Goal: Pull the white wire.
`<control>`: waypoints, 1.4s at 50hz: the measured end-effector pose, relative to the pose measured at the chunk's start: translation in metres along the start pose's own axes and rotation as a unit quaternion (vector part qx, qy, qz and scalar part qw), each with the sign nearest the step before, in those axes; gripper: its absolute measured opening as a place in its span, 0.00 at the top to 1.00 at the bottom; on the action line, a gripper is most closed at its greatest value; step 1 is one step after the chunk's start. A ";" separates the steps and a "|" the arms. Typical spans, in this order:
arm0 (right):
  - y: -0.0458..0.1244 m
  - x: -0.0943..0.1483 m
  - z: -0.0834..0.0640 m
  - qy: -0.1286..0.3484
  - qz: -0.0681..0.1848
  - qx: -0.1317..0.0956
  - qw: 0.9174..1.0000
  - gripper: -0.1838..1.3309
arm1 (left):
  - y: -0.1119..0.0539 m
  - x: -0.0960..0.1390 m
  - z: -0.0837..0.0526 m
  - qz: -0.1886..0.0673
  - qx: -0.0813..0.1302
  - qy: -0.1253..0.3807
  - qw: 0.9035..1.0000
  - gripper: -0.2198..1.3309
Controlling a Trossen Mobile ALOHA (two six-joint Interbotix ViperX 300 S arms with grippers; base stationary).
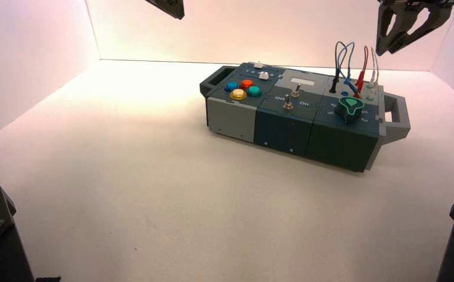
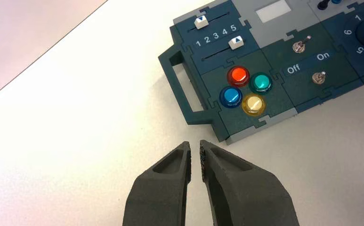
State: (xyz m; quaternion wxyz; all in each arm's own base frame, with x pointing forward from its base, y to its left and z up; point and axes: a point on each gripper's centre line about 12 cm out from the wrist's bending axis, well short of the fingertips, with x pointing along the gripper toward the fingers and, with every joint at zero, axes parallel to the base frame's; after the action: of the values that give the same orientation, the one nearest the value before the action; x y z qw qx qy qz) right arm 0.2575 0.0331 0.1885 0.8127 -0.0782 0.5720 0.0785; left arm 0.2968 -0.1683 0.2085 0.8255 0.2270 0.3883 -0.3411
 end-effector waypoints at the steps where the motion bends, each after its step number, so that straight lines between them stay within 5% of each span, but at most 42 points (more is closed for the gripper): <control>1: 0.000 0.000 0.000 0.001 0.000 0.001 1.000 0.44 | 0.000 0.000 0.000 0.001 0.001 0.000 1.000 0.71; 70: -0.013 0.040 -0.007 0.068 -0.002 0.023 0.997 0.45 | 0.002 0.010 -0.003 0.004 0.007 0.009 1.000 0.71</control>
State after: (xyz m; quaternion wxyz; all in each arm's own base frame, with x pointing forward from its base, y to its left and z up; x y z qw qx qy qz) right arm 0.2670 0.0199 0.1493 0.7736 -0.0658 0.6275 0.0583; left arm 0.3013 -0.1689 0.1984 0.8215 0.2371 0.3928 -0.3387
